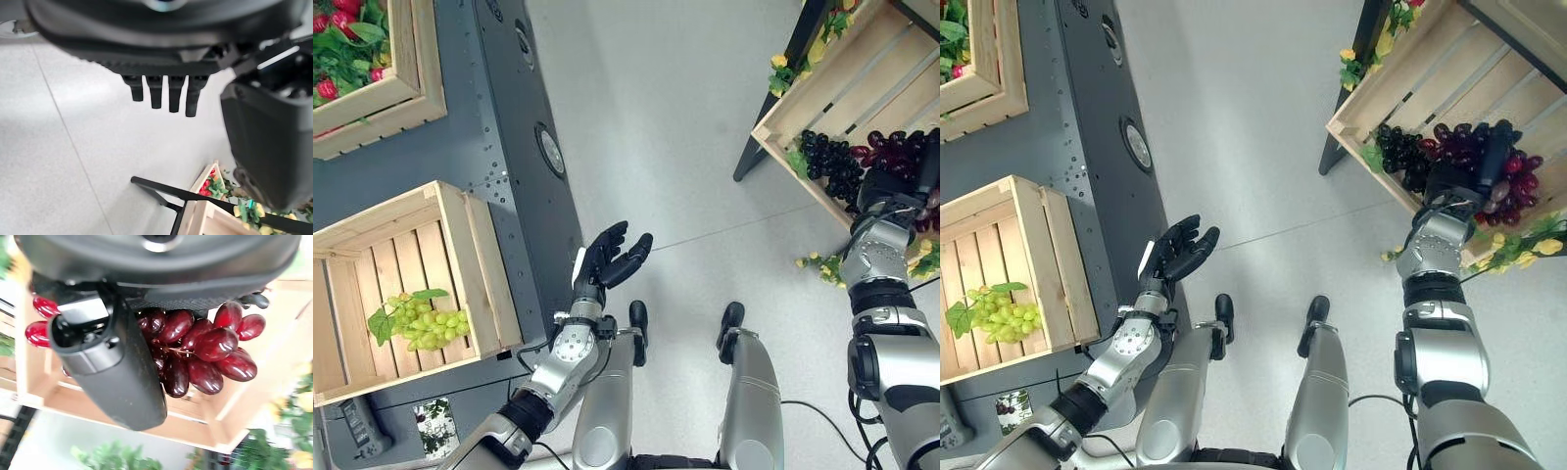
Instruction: Pick up the fruits from the basket on one side to the basket on the other side
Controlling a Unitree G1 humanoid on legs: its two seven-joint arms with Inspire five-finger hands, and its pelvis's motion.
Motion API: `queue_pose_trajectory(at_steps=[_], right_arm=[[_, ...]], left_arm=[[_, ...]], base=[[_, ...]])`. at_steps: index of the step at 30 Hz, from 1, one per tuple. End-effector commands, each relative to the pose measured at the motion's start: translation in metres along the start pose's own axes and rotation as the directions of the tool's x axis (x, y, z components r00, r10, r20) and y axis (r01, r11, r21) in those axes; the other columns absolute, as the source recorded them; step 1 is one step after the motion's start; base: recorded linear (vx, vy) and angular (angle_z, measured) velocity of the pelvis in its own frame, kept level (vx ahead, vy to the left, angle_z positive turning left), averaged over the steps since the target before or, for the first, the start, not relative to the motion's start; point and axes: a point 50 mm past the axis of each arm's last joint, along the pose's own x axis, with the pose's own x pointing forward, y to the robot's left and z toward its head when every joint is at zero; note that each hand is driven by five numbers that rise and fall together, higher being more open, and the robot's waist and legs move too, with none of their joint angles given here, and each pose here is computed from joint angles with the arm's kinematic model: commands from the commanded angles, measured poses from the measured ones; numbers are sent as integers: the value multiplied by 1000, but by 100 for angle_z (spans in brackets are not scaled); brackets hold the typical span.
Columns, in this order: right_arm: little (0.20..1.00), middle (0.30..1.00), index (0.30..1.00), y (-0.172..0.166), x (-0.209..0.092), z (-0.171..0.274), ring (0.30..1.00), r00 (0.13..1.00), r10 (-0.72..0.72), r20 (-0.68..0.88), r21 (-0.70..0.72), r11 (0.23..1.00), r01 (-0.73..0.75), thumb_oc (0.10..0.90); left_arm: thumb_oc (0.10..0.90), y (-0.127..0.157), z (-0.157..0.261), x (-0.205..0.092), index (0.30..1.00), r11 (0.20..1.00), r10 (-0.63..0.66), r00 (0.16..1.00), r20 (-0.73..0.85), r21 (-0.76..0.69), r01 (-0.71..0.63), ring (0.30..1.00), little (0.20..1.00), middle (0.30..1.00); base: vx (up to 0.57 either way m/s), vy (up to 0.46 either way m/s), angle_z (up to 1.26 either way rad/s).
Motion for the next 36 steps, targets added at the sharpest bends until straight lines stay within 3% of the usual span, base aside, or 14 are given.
queue_pose_trajectory(at_steps=[1,22,32,34,36], right_arm=[[900,900,900,96,13,26,900,950,293,105,43,953,-299,800],[900,900,900,86,18,30,900,969,240,-65,-15,970,-242,800],[900,900,900,74,13,11,900,920,259,-293,-216,920,-327,800],[900,900,900,59,8,2,900,901,235,-366,-403,832,-381,800],[900,900,900,50,4,-3,900,885,224,-407,-474,777,-414,800]], left_arm=[[800,-13,36,-8,900,993,-39,981,192,-104,59,900,900,900],[800,-11,35,-12,900,993,-68,980,185,-79,84,900,900,900],[800,-9,34,-12,900,992,-103,978,183,-52,114,900,900,900],[800,-9,30,-11,900,994,-96,980,171,-29,103,900,900,900],[800,-9,26,-11,900,995,-92,983,158,-15,96,900,900,900]], base=[[0,0,0],[16,-7,0],[-5,-11,3],[0,0,0],[0,0,0]])
